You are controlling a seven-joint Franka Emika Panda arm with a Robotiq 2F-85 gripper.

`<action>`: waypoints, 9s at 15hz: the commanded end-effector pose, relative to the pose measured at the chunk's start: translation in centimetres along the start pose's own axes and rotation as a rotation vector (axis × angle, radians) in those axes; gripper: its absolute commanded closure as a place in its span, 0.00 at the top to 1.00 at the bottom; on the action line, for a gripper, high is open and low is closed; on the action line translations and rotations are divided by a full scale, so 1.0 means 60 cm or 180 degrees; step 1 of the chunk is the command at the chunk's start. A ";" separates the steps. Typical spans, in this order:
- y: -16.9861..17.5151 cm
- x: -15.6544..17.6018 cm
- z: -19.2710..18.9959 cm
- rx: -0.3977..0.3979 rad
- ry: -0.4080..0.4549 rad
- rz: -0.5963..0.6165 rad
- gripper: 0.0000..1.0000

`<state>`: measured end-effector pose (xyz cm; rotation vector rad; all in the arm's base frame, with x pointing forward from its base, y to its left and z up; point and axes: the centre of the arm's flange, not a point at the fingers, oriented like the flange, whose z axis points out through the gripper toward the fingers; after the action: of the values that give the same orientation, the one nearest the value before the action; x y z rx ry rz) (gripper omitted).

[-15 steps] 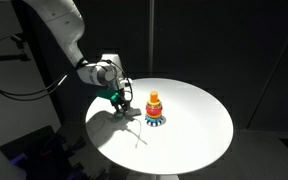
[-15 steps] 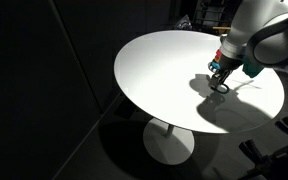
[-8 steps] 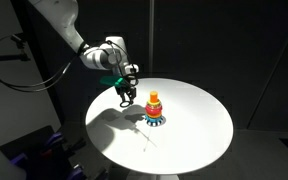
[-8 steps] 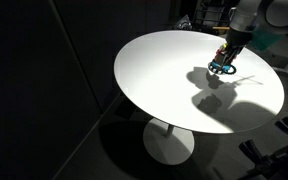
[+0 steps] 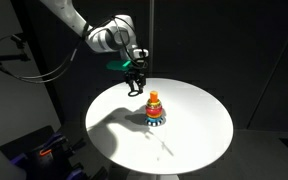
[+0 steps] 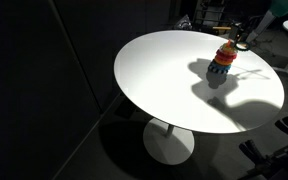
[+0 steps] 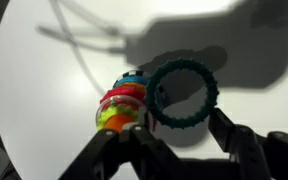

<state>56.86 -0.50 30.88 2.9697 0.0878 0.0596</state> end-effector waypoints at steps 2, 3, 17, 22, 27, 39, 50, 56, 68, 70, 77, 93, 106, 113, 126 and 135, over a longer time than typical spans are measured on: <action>0.061 0.022 -0.023 -0.0124 0.0071 0.0158 0.38; 0.073 0.027 -0.024 -0.0117 0.0100 0.0194 0.38; 0.142 0.092 -0.030 -0.0113 0.0346 0.0402 0.38; 0.139 0.111 -0.013 -0.0050 0.0416 0.0406 0.38; 0.126 0.114 0.004 0.0073 0.0424 0.0429 0.38; 0.118 0.100 0.020 0.0221 0.0369 0.0502 0.38; 0.119 0.100 0.012 0.0215 0.0397 0.0478 1.00; 0.113 0.098 0.003 0.0238 0.0424 0.0425 1.00; 0.112 0.074 -0.036 0.0201 0.0234 0.0426 1.00; 0.118 0.070 -0.034 0.0179 0.0199 0.0453 1.00; 0.145 0.055 -0.025 0.0108 0.0134 0.0535 1.00; 0.175 0.040 -0.006 -0.0089 0.0120 0.0581 1.00; 0.185 0.041 0.011 -0.0154 0.0097 0.0651 1.00; 0.194 0.038 0.017 -0.0197 0.0080 0.0689 1.00; 0.213 0.037 0.018 -0.0317 0.0074 0.0760 1.00; 0.213 0.036 0.017 -0.0309 0.0076 0.0767 1.00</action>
<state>59.86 -13.06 31.87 2.8885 -0.2458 0.1006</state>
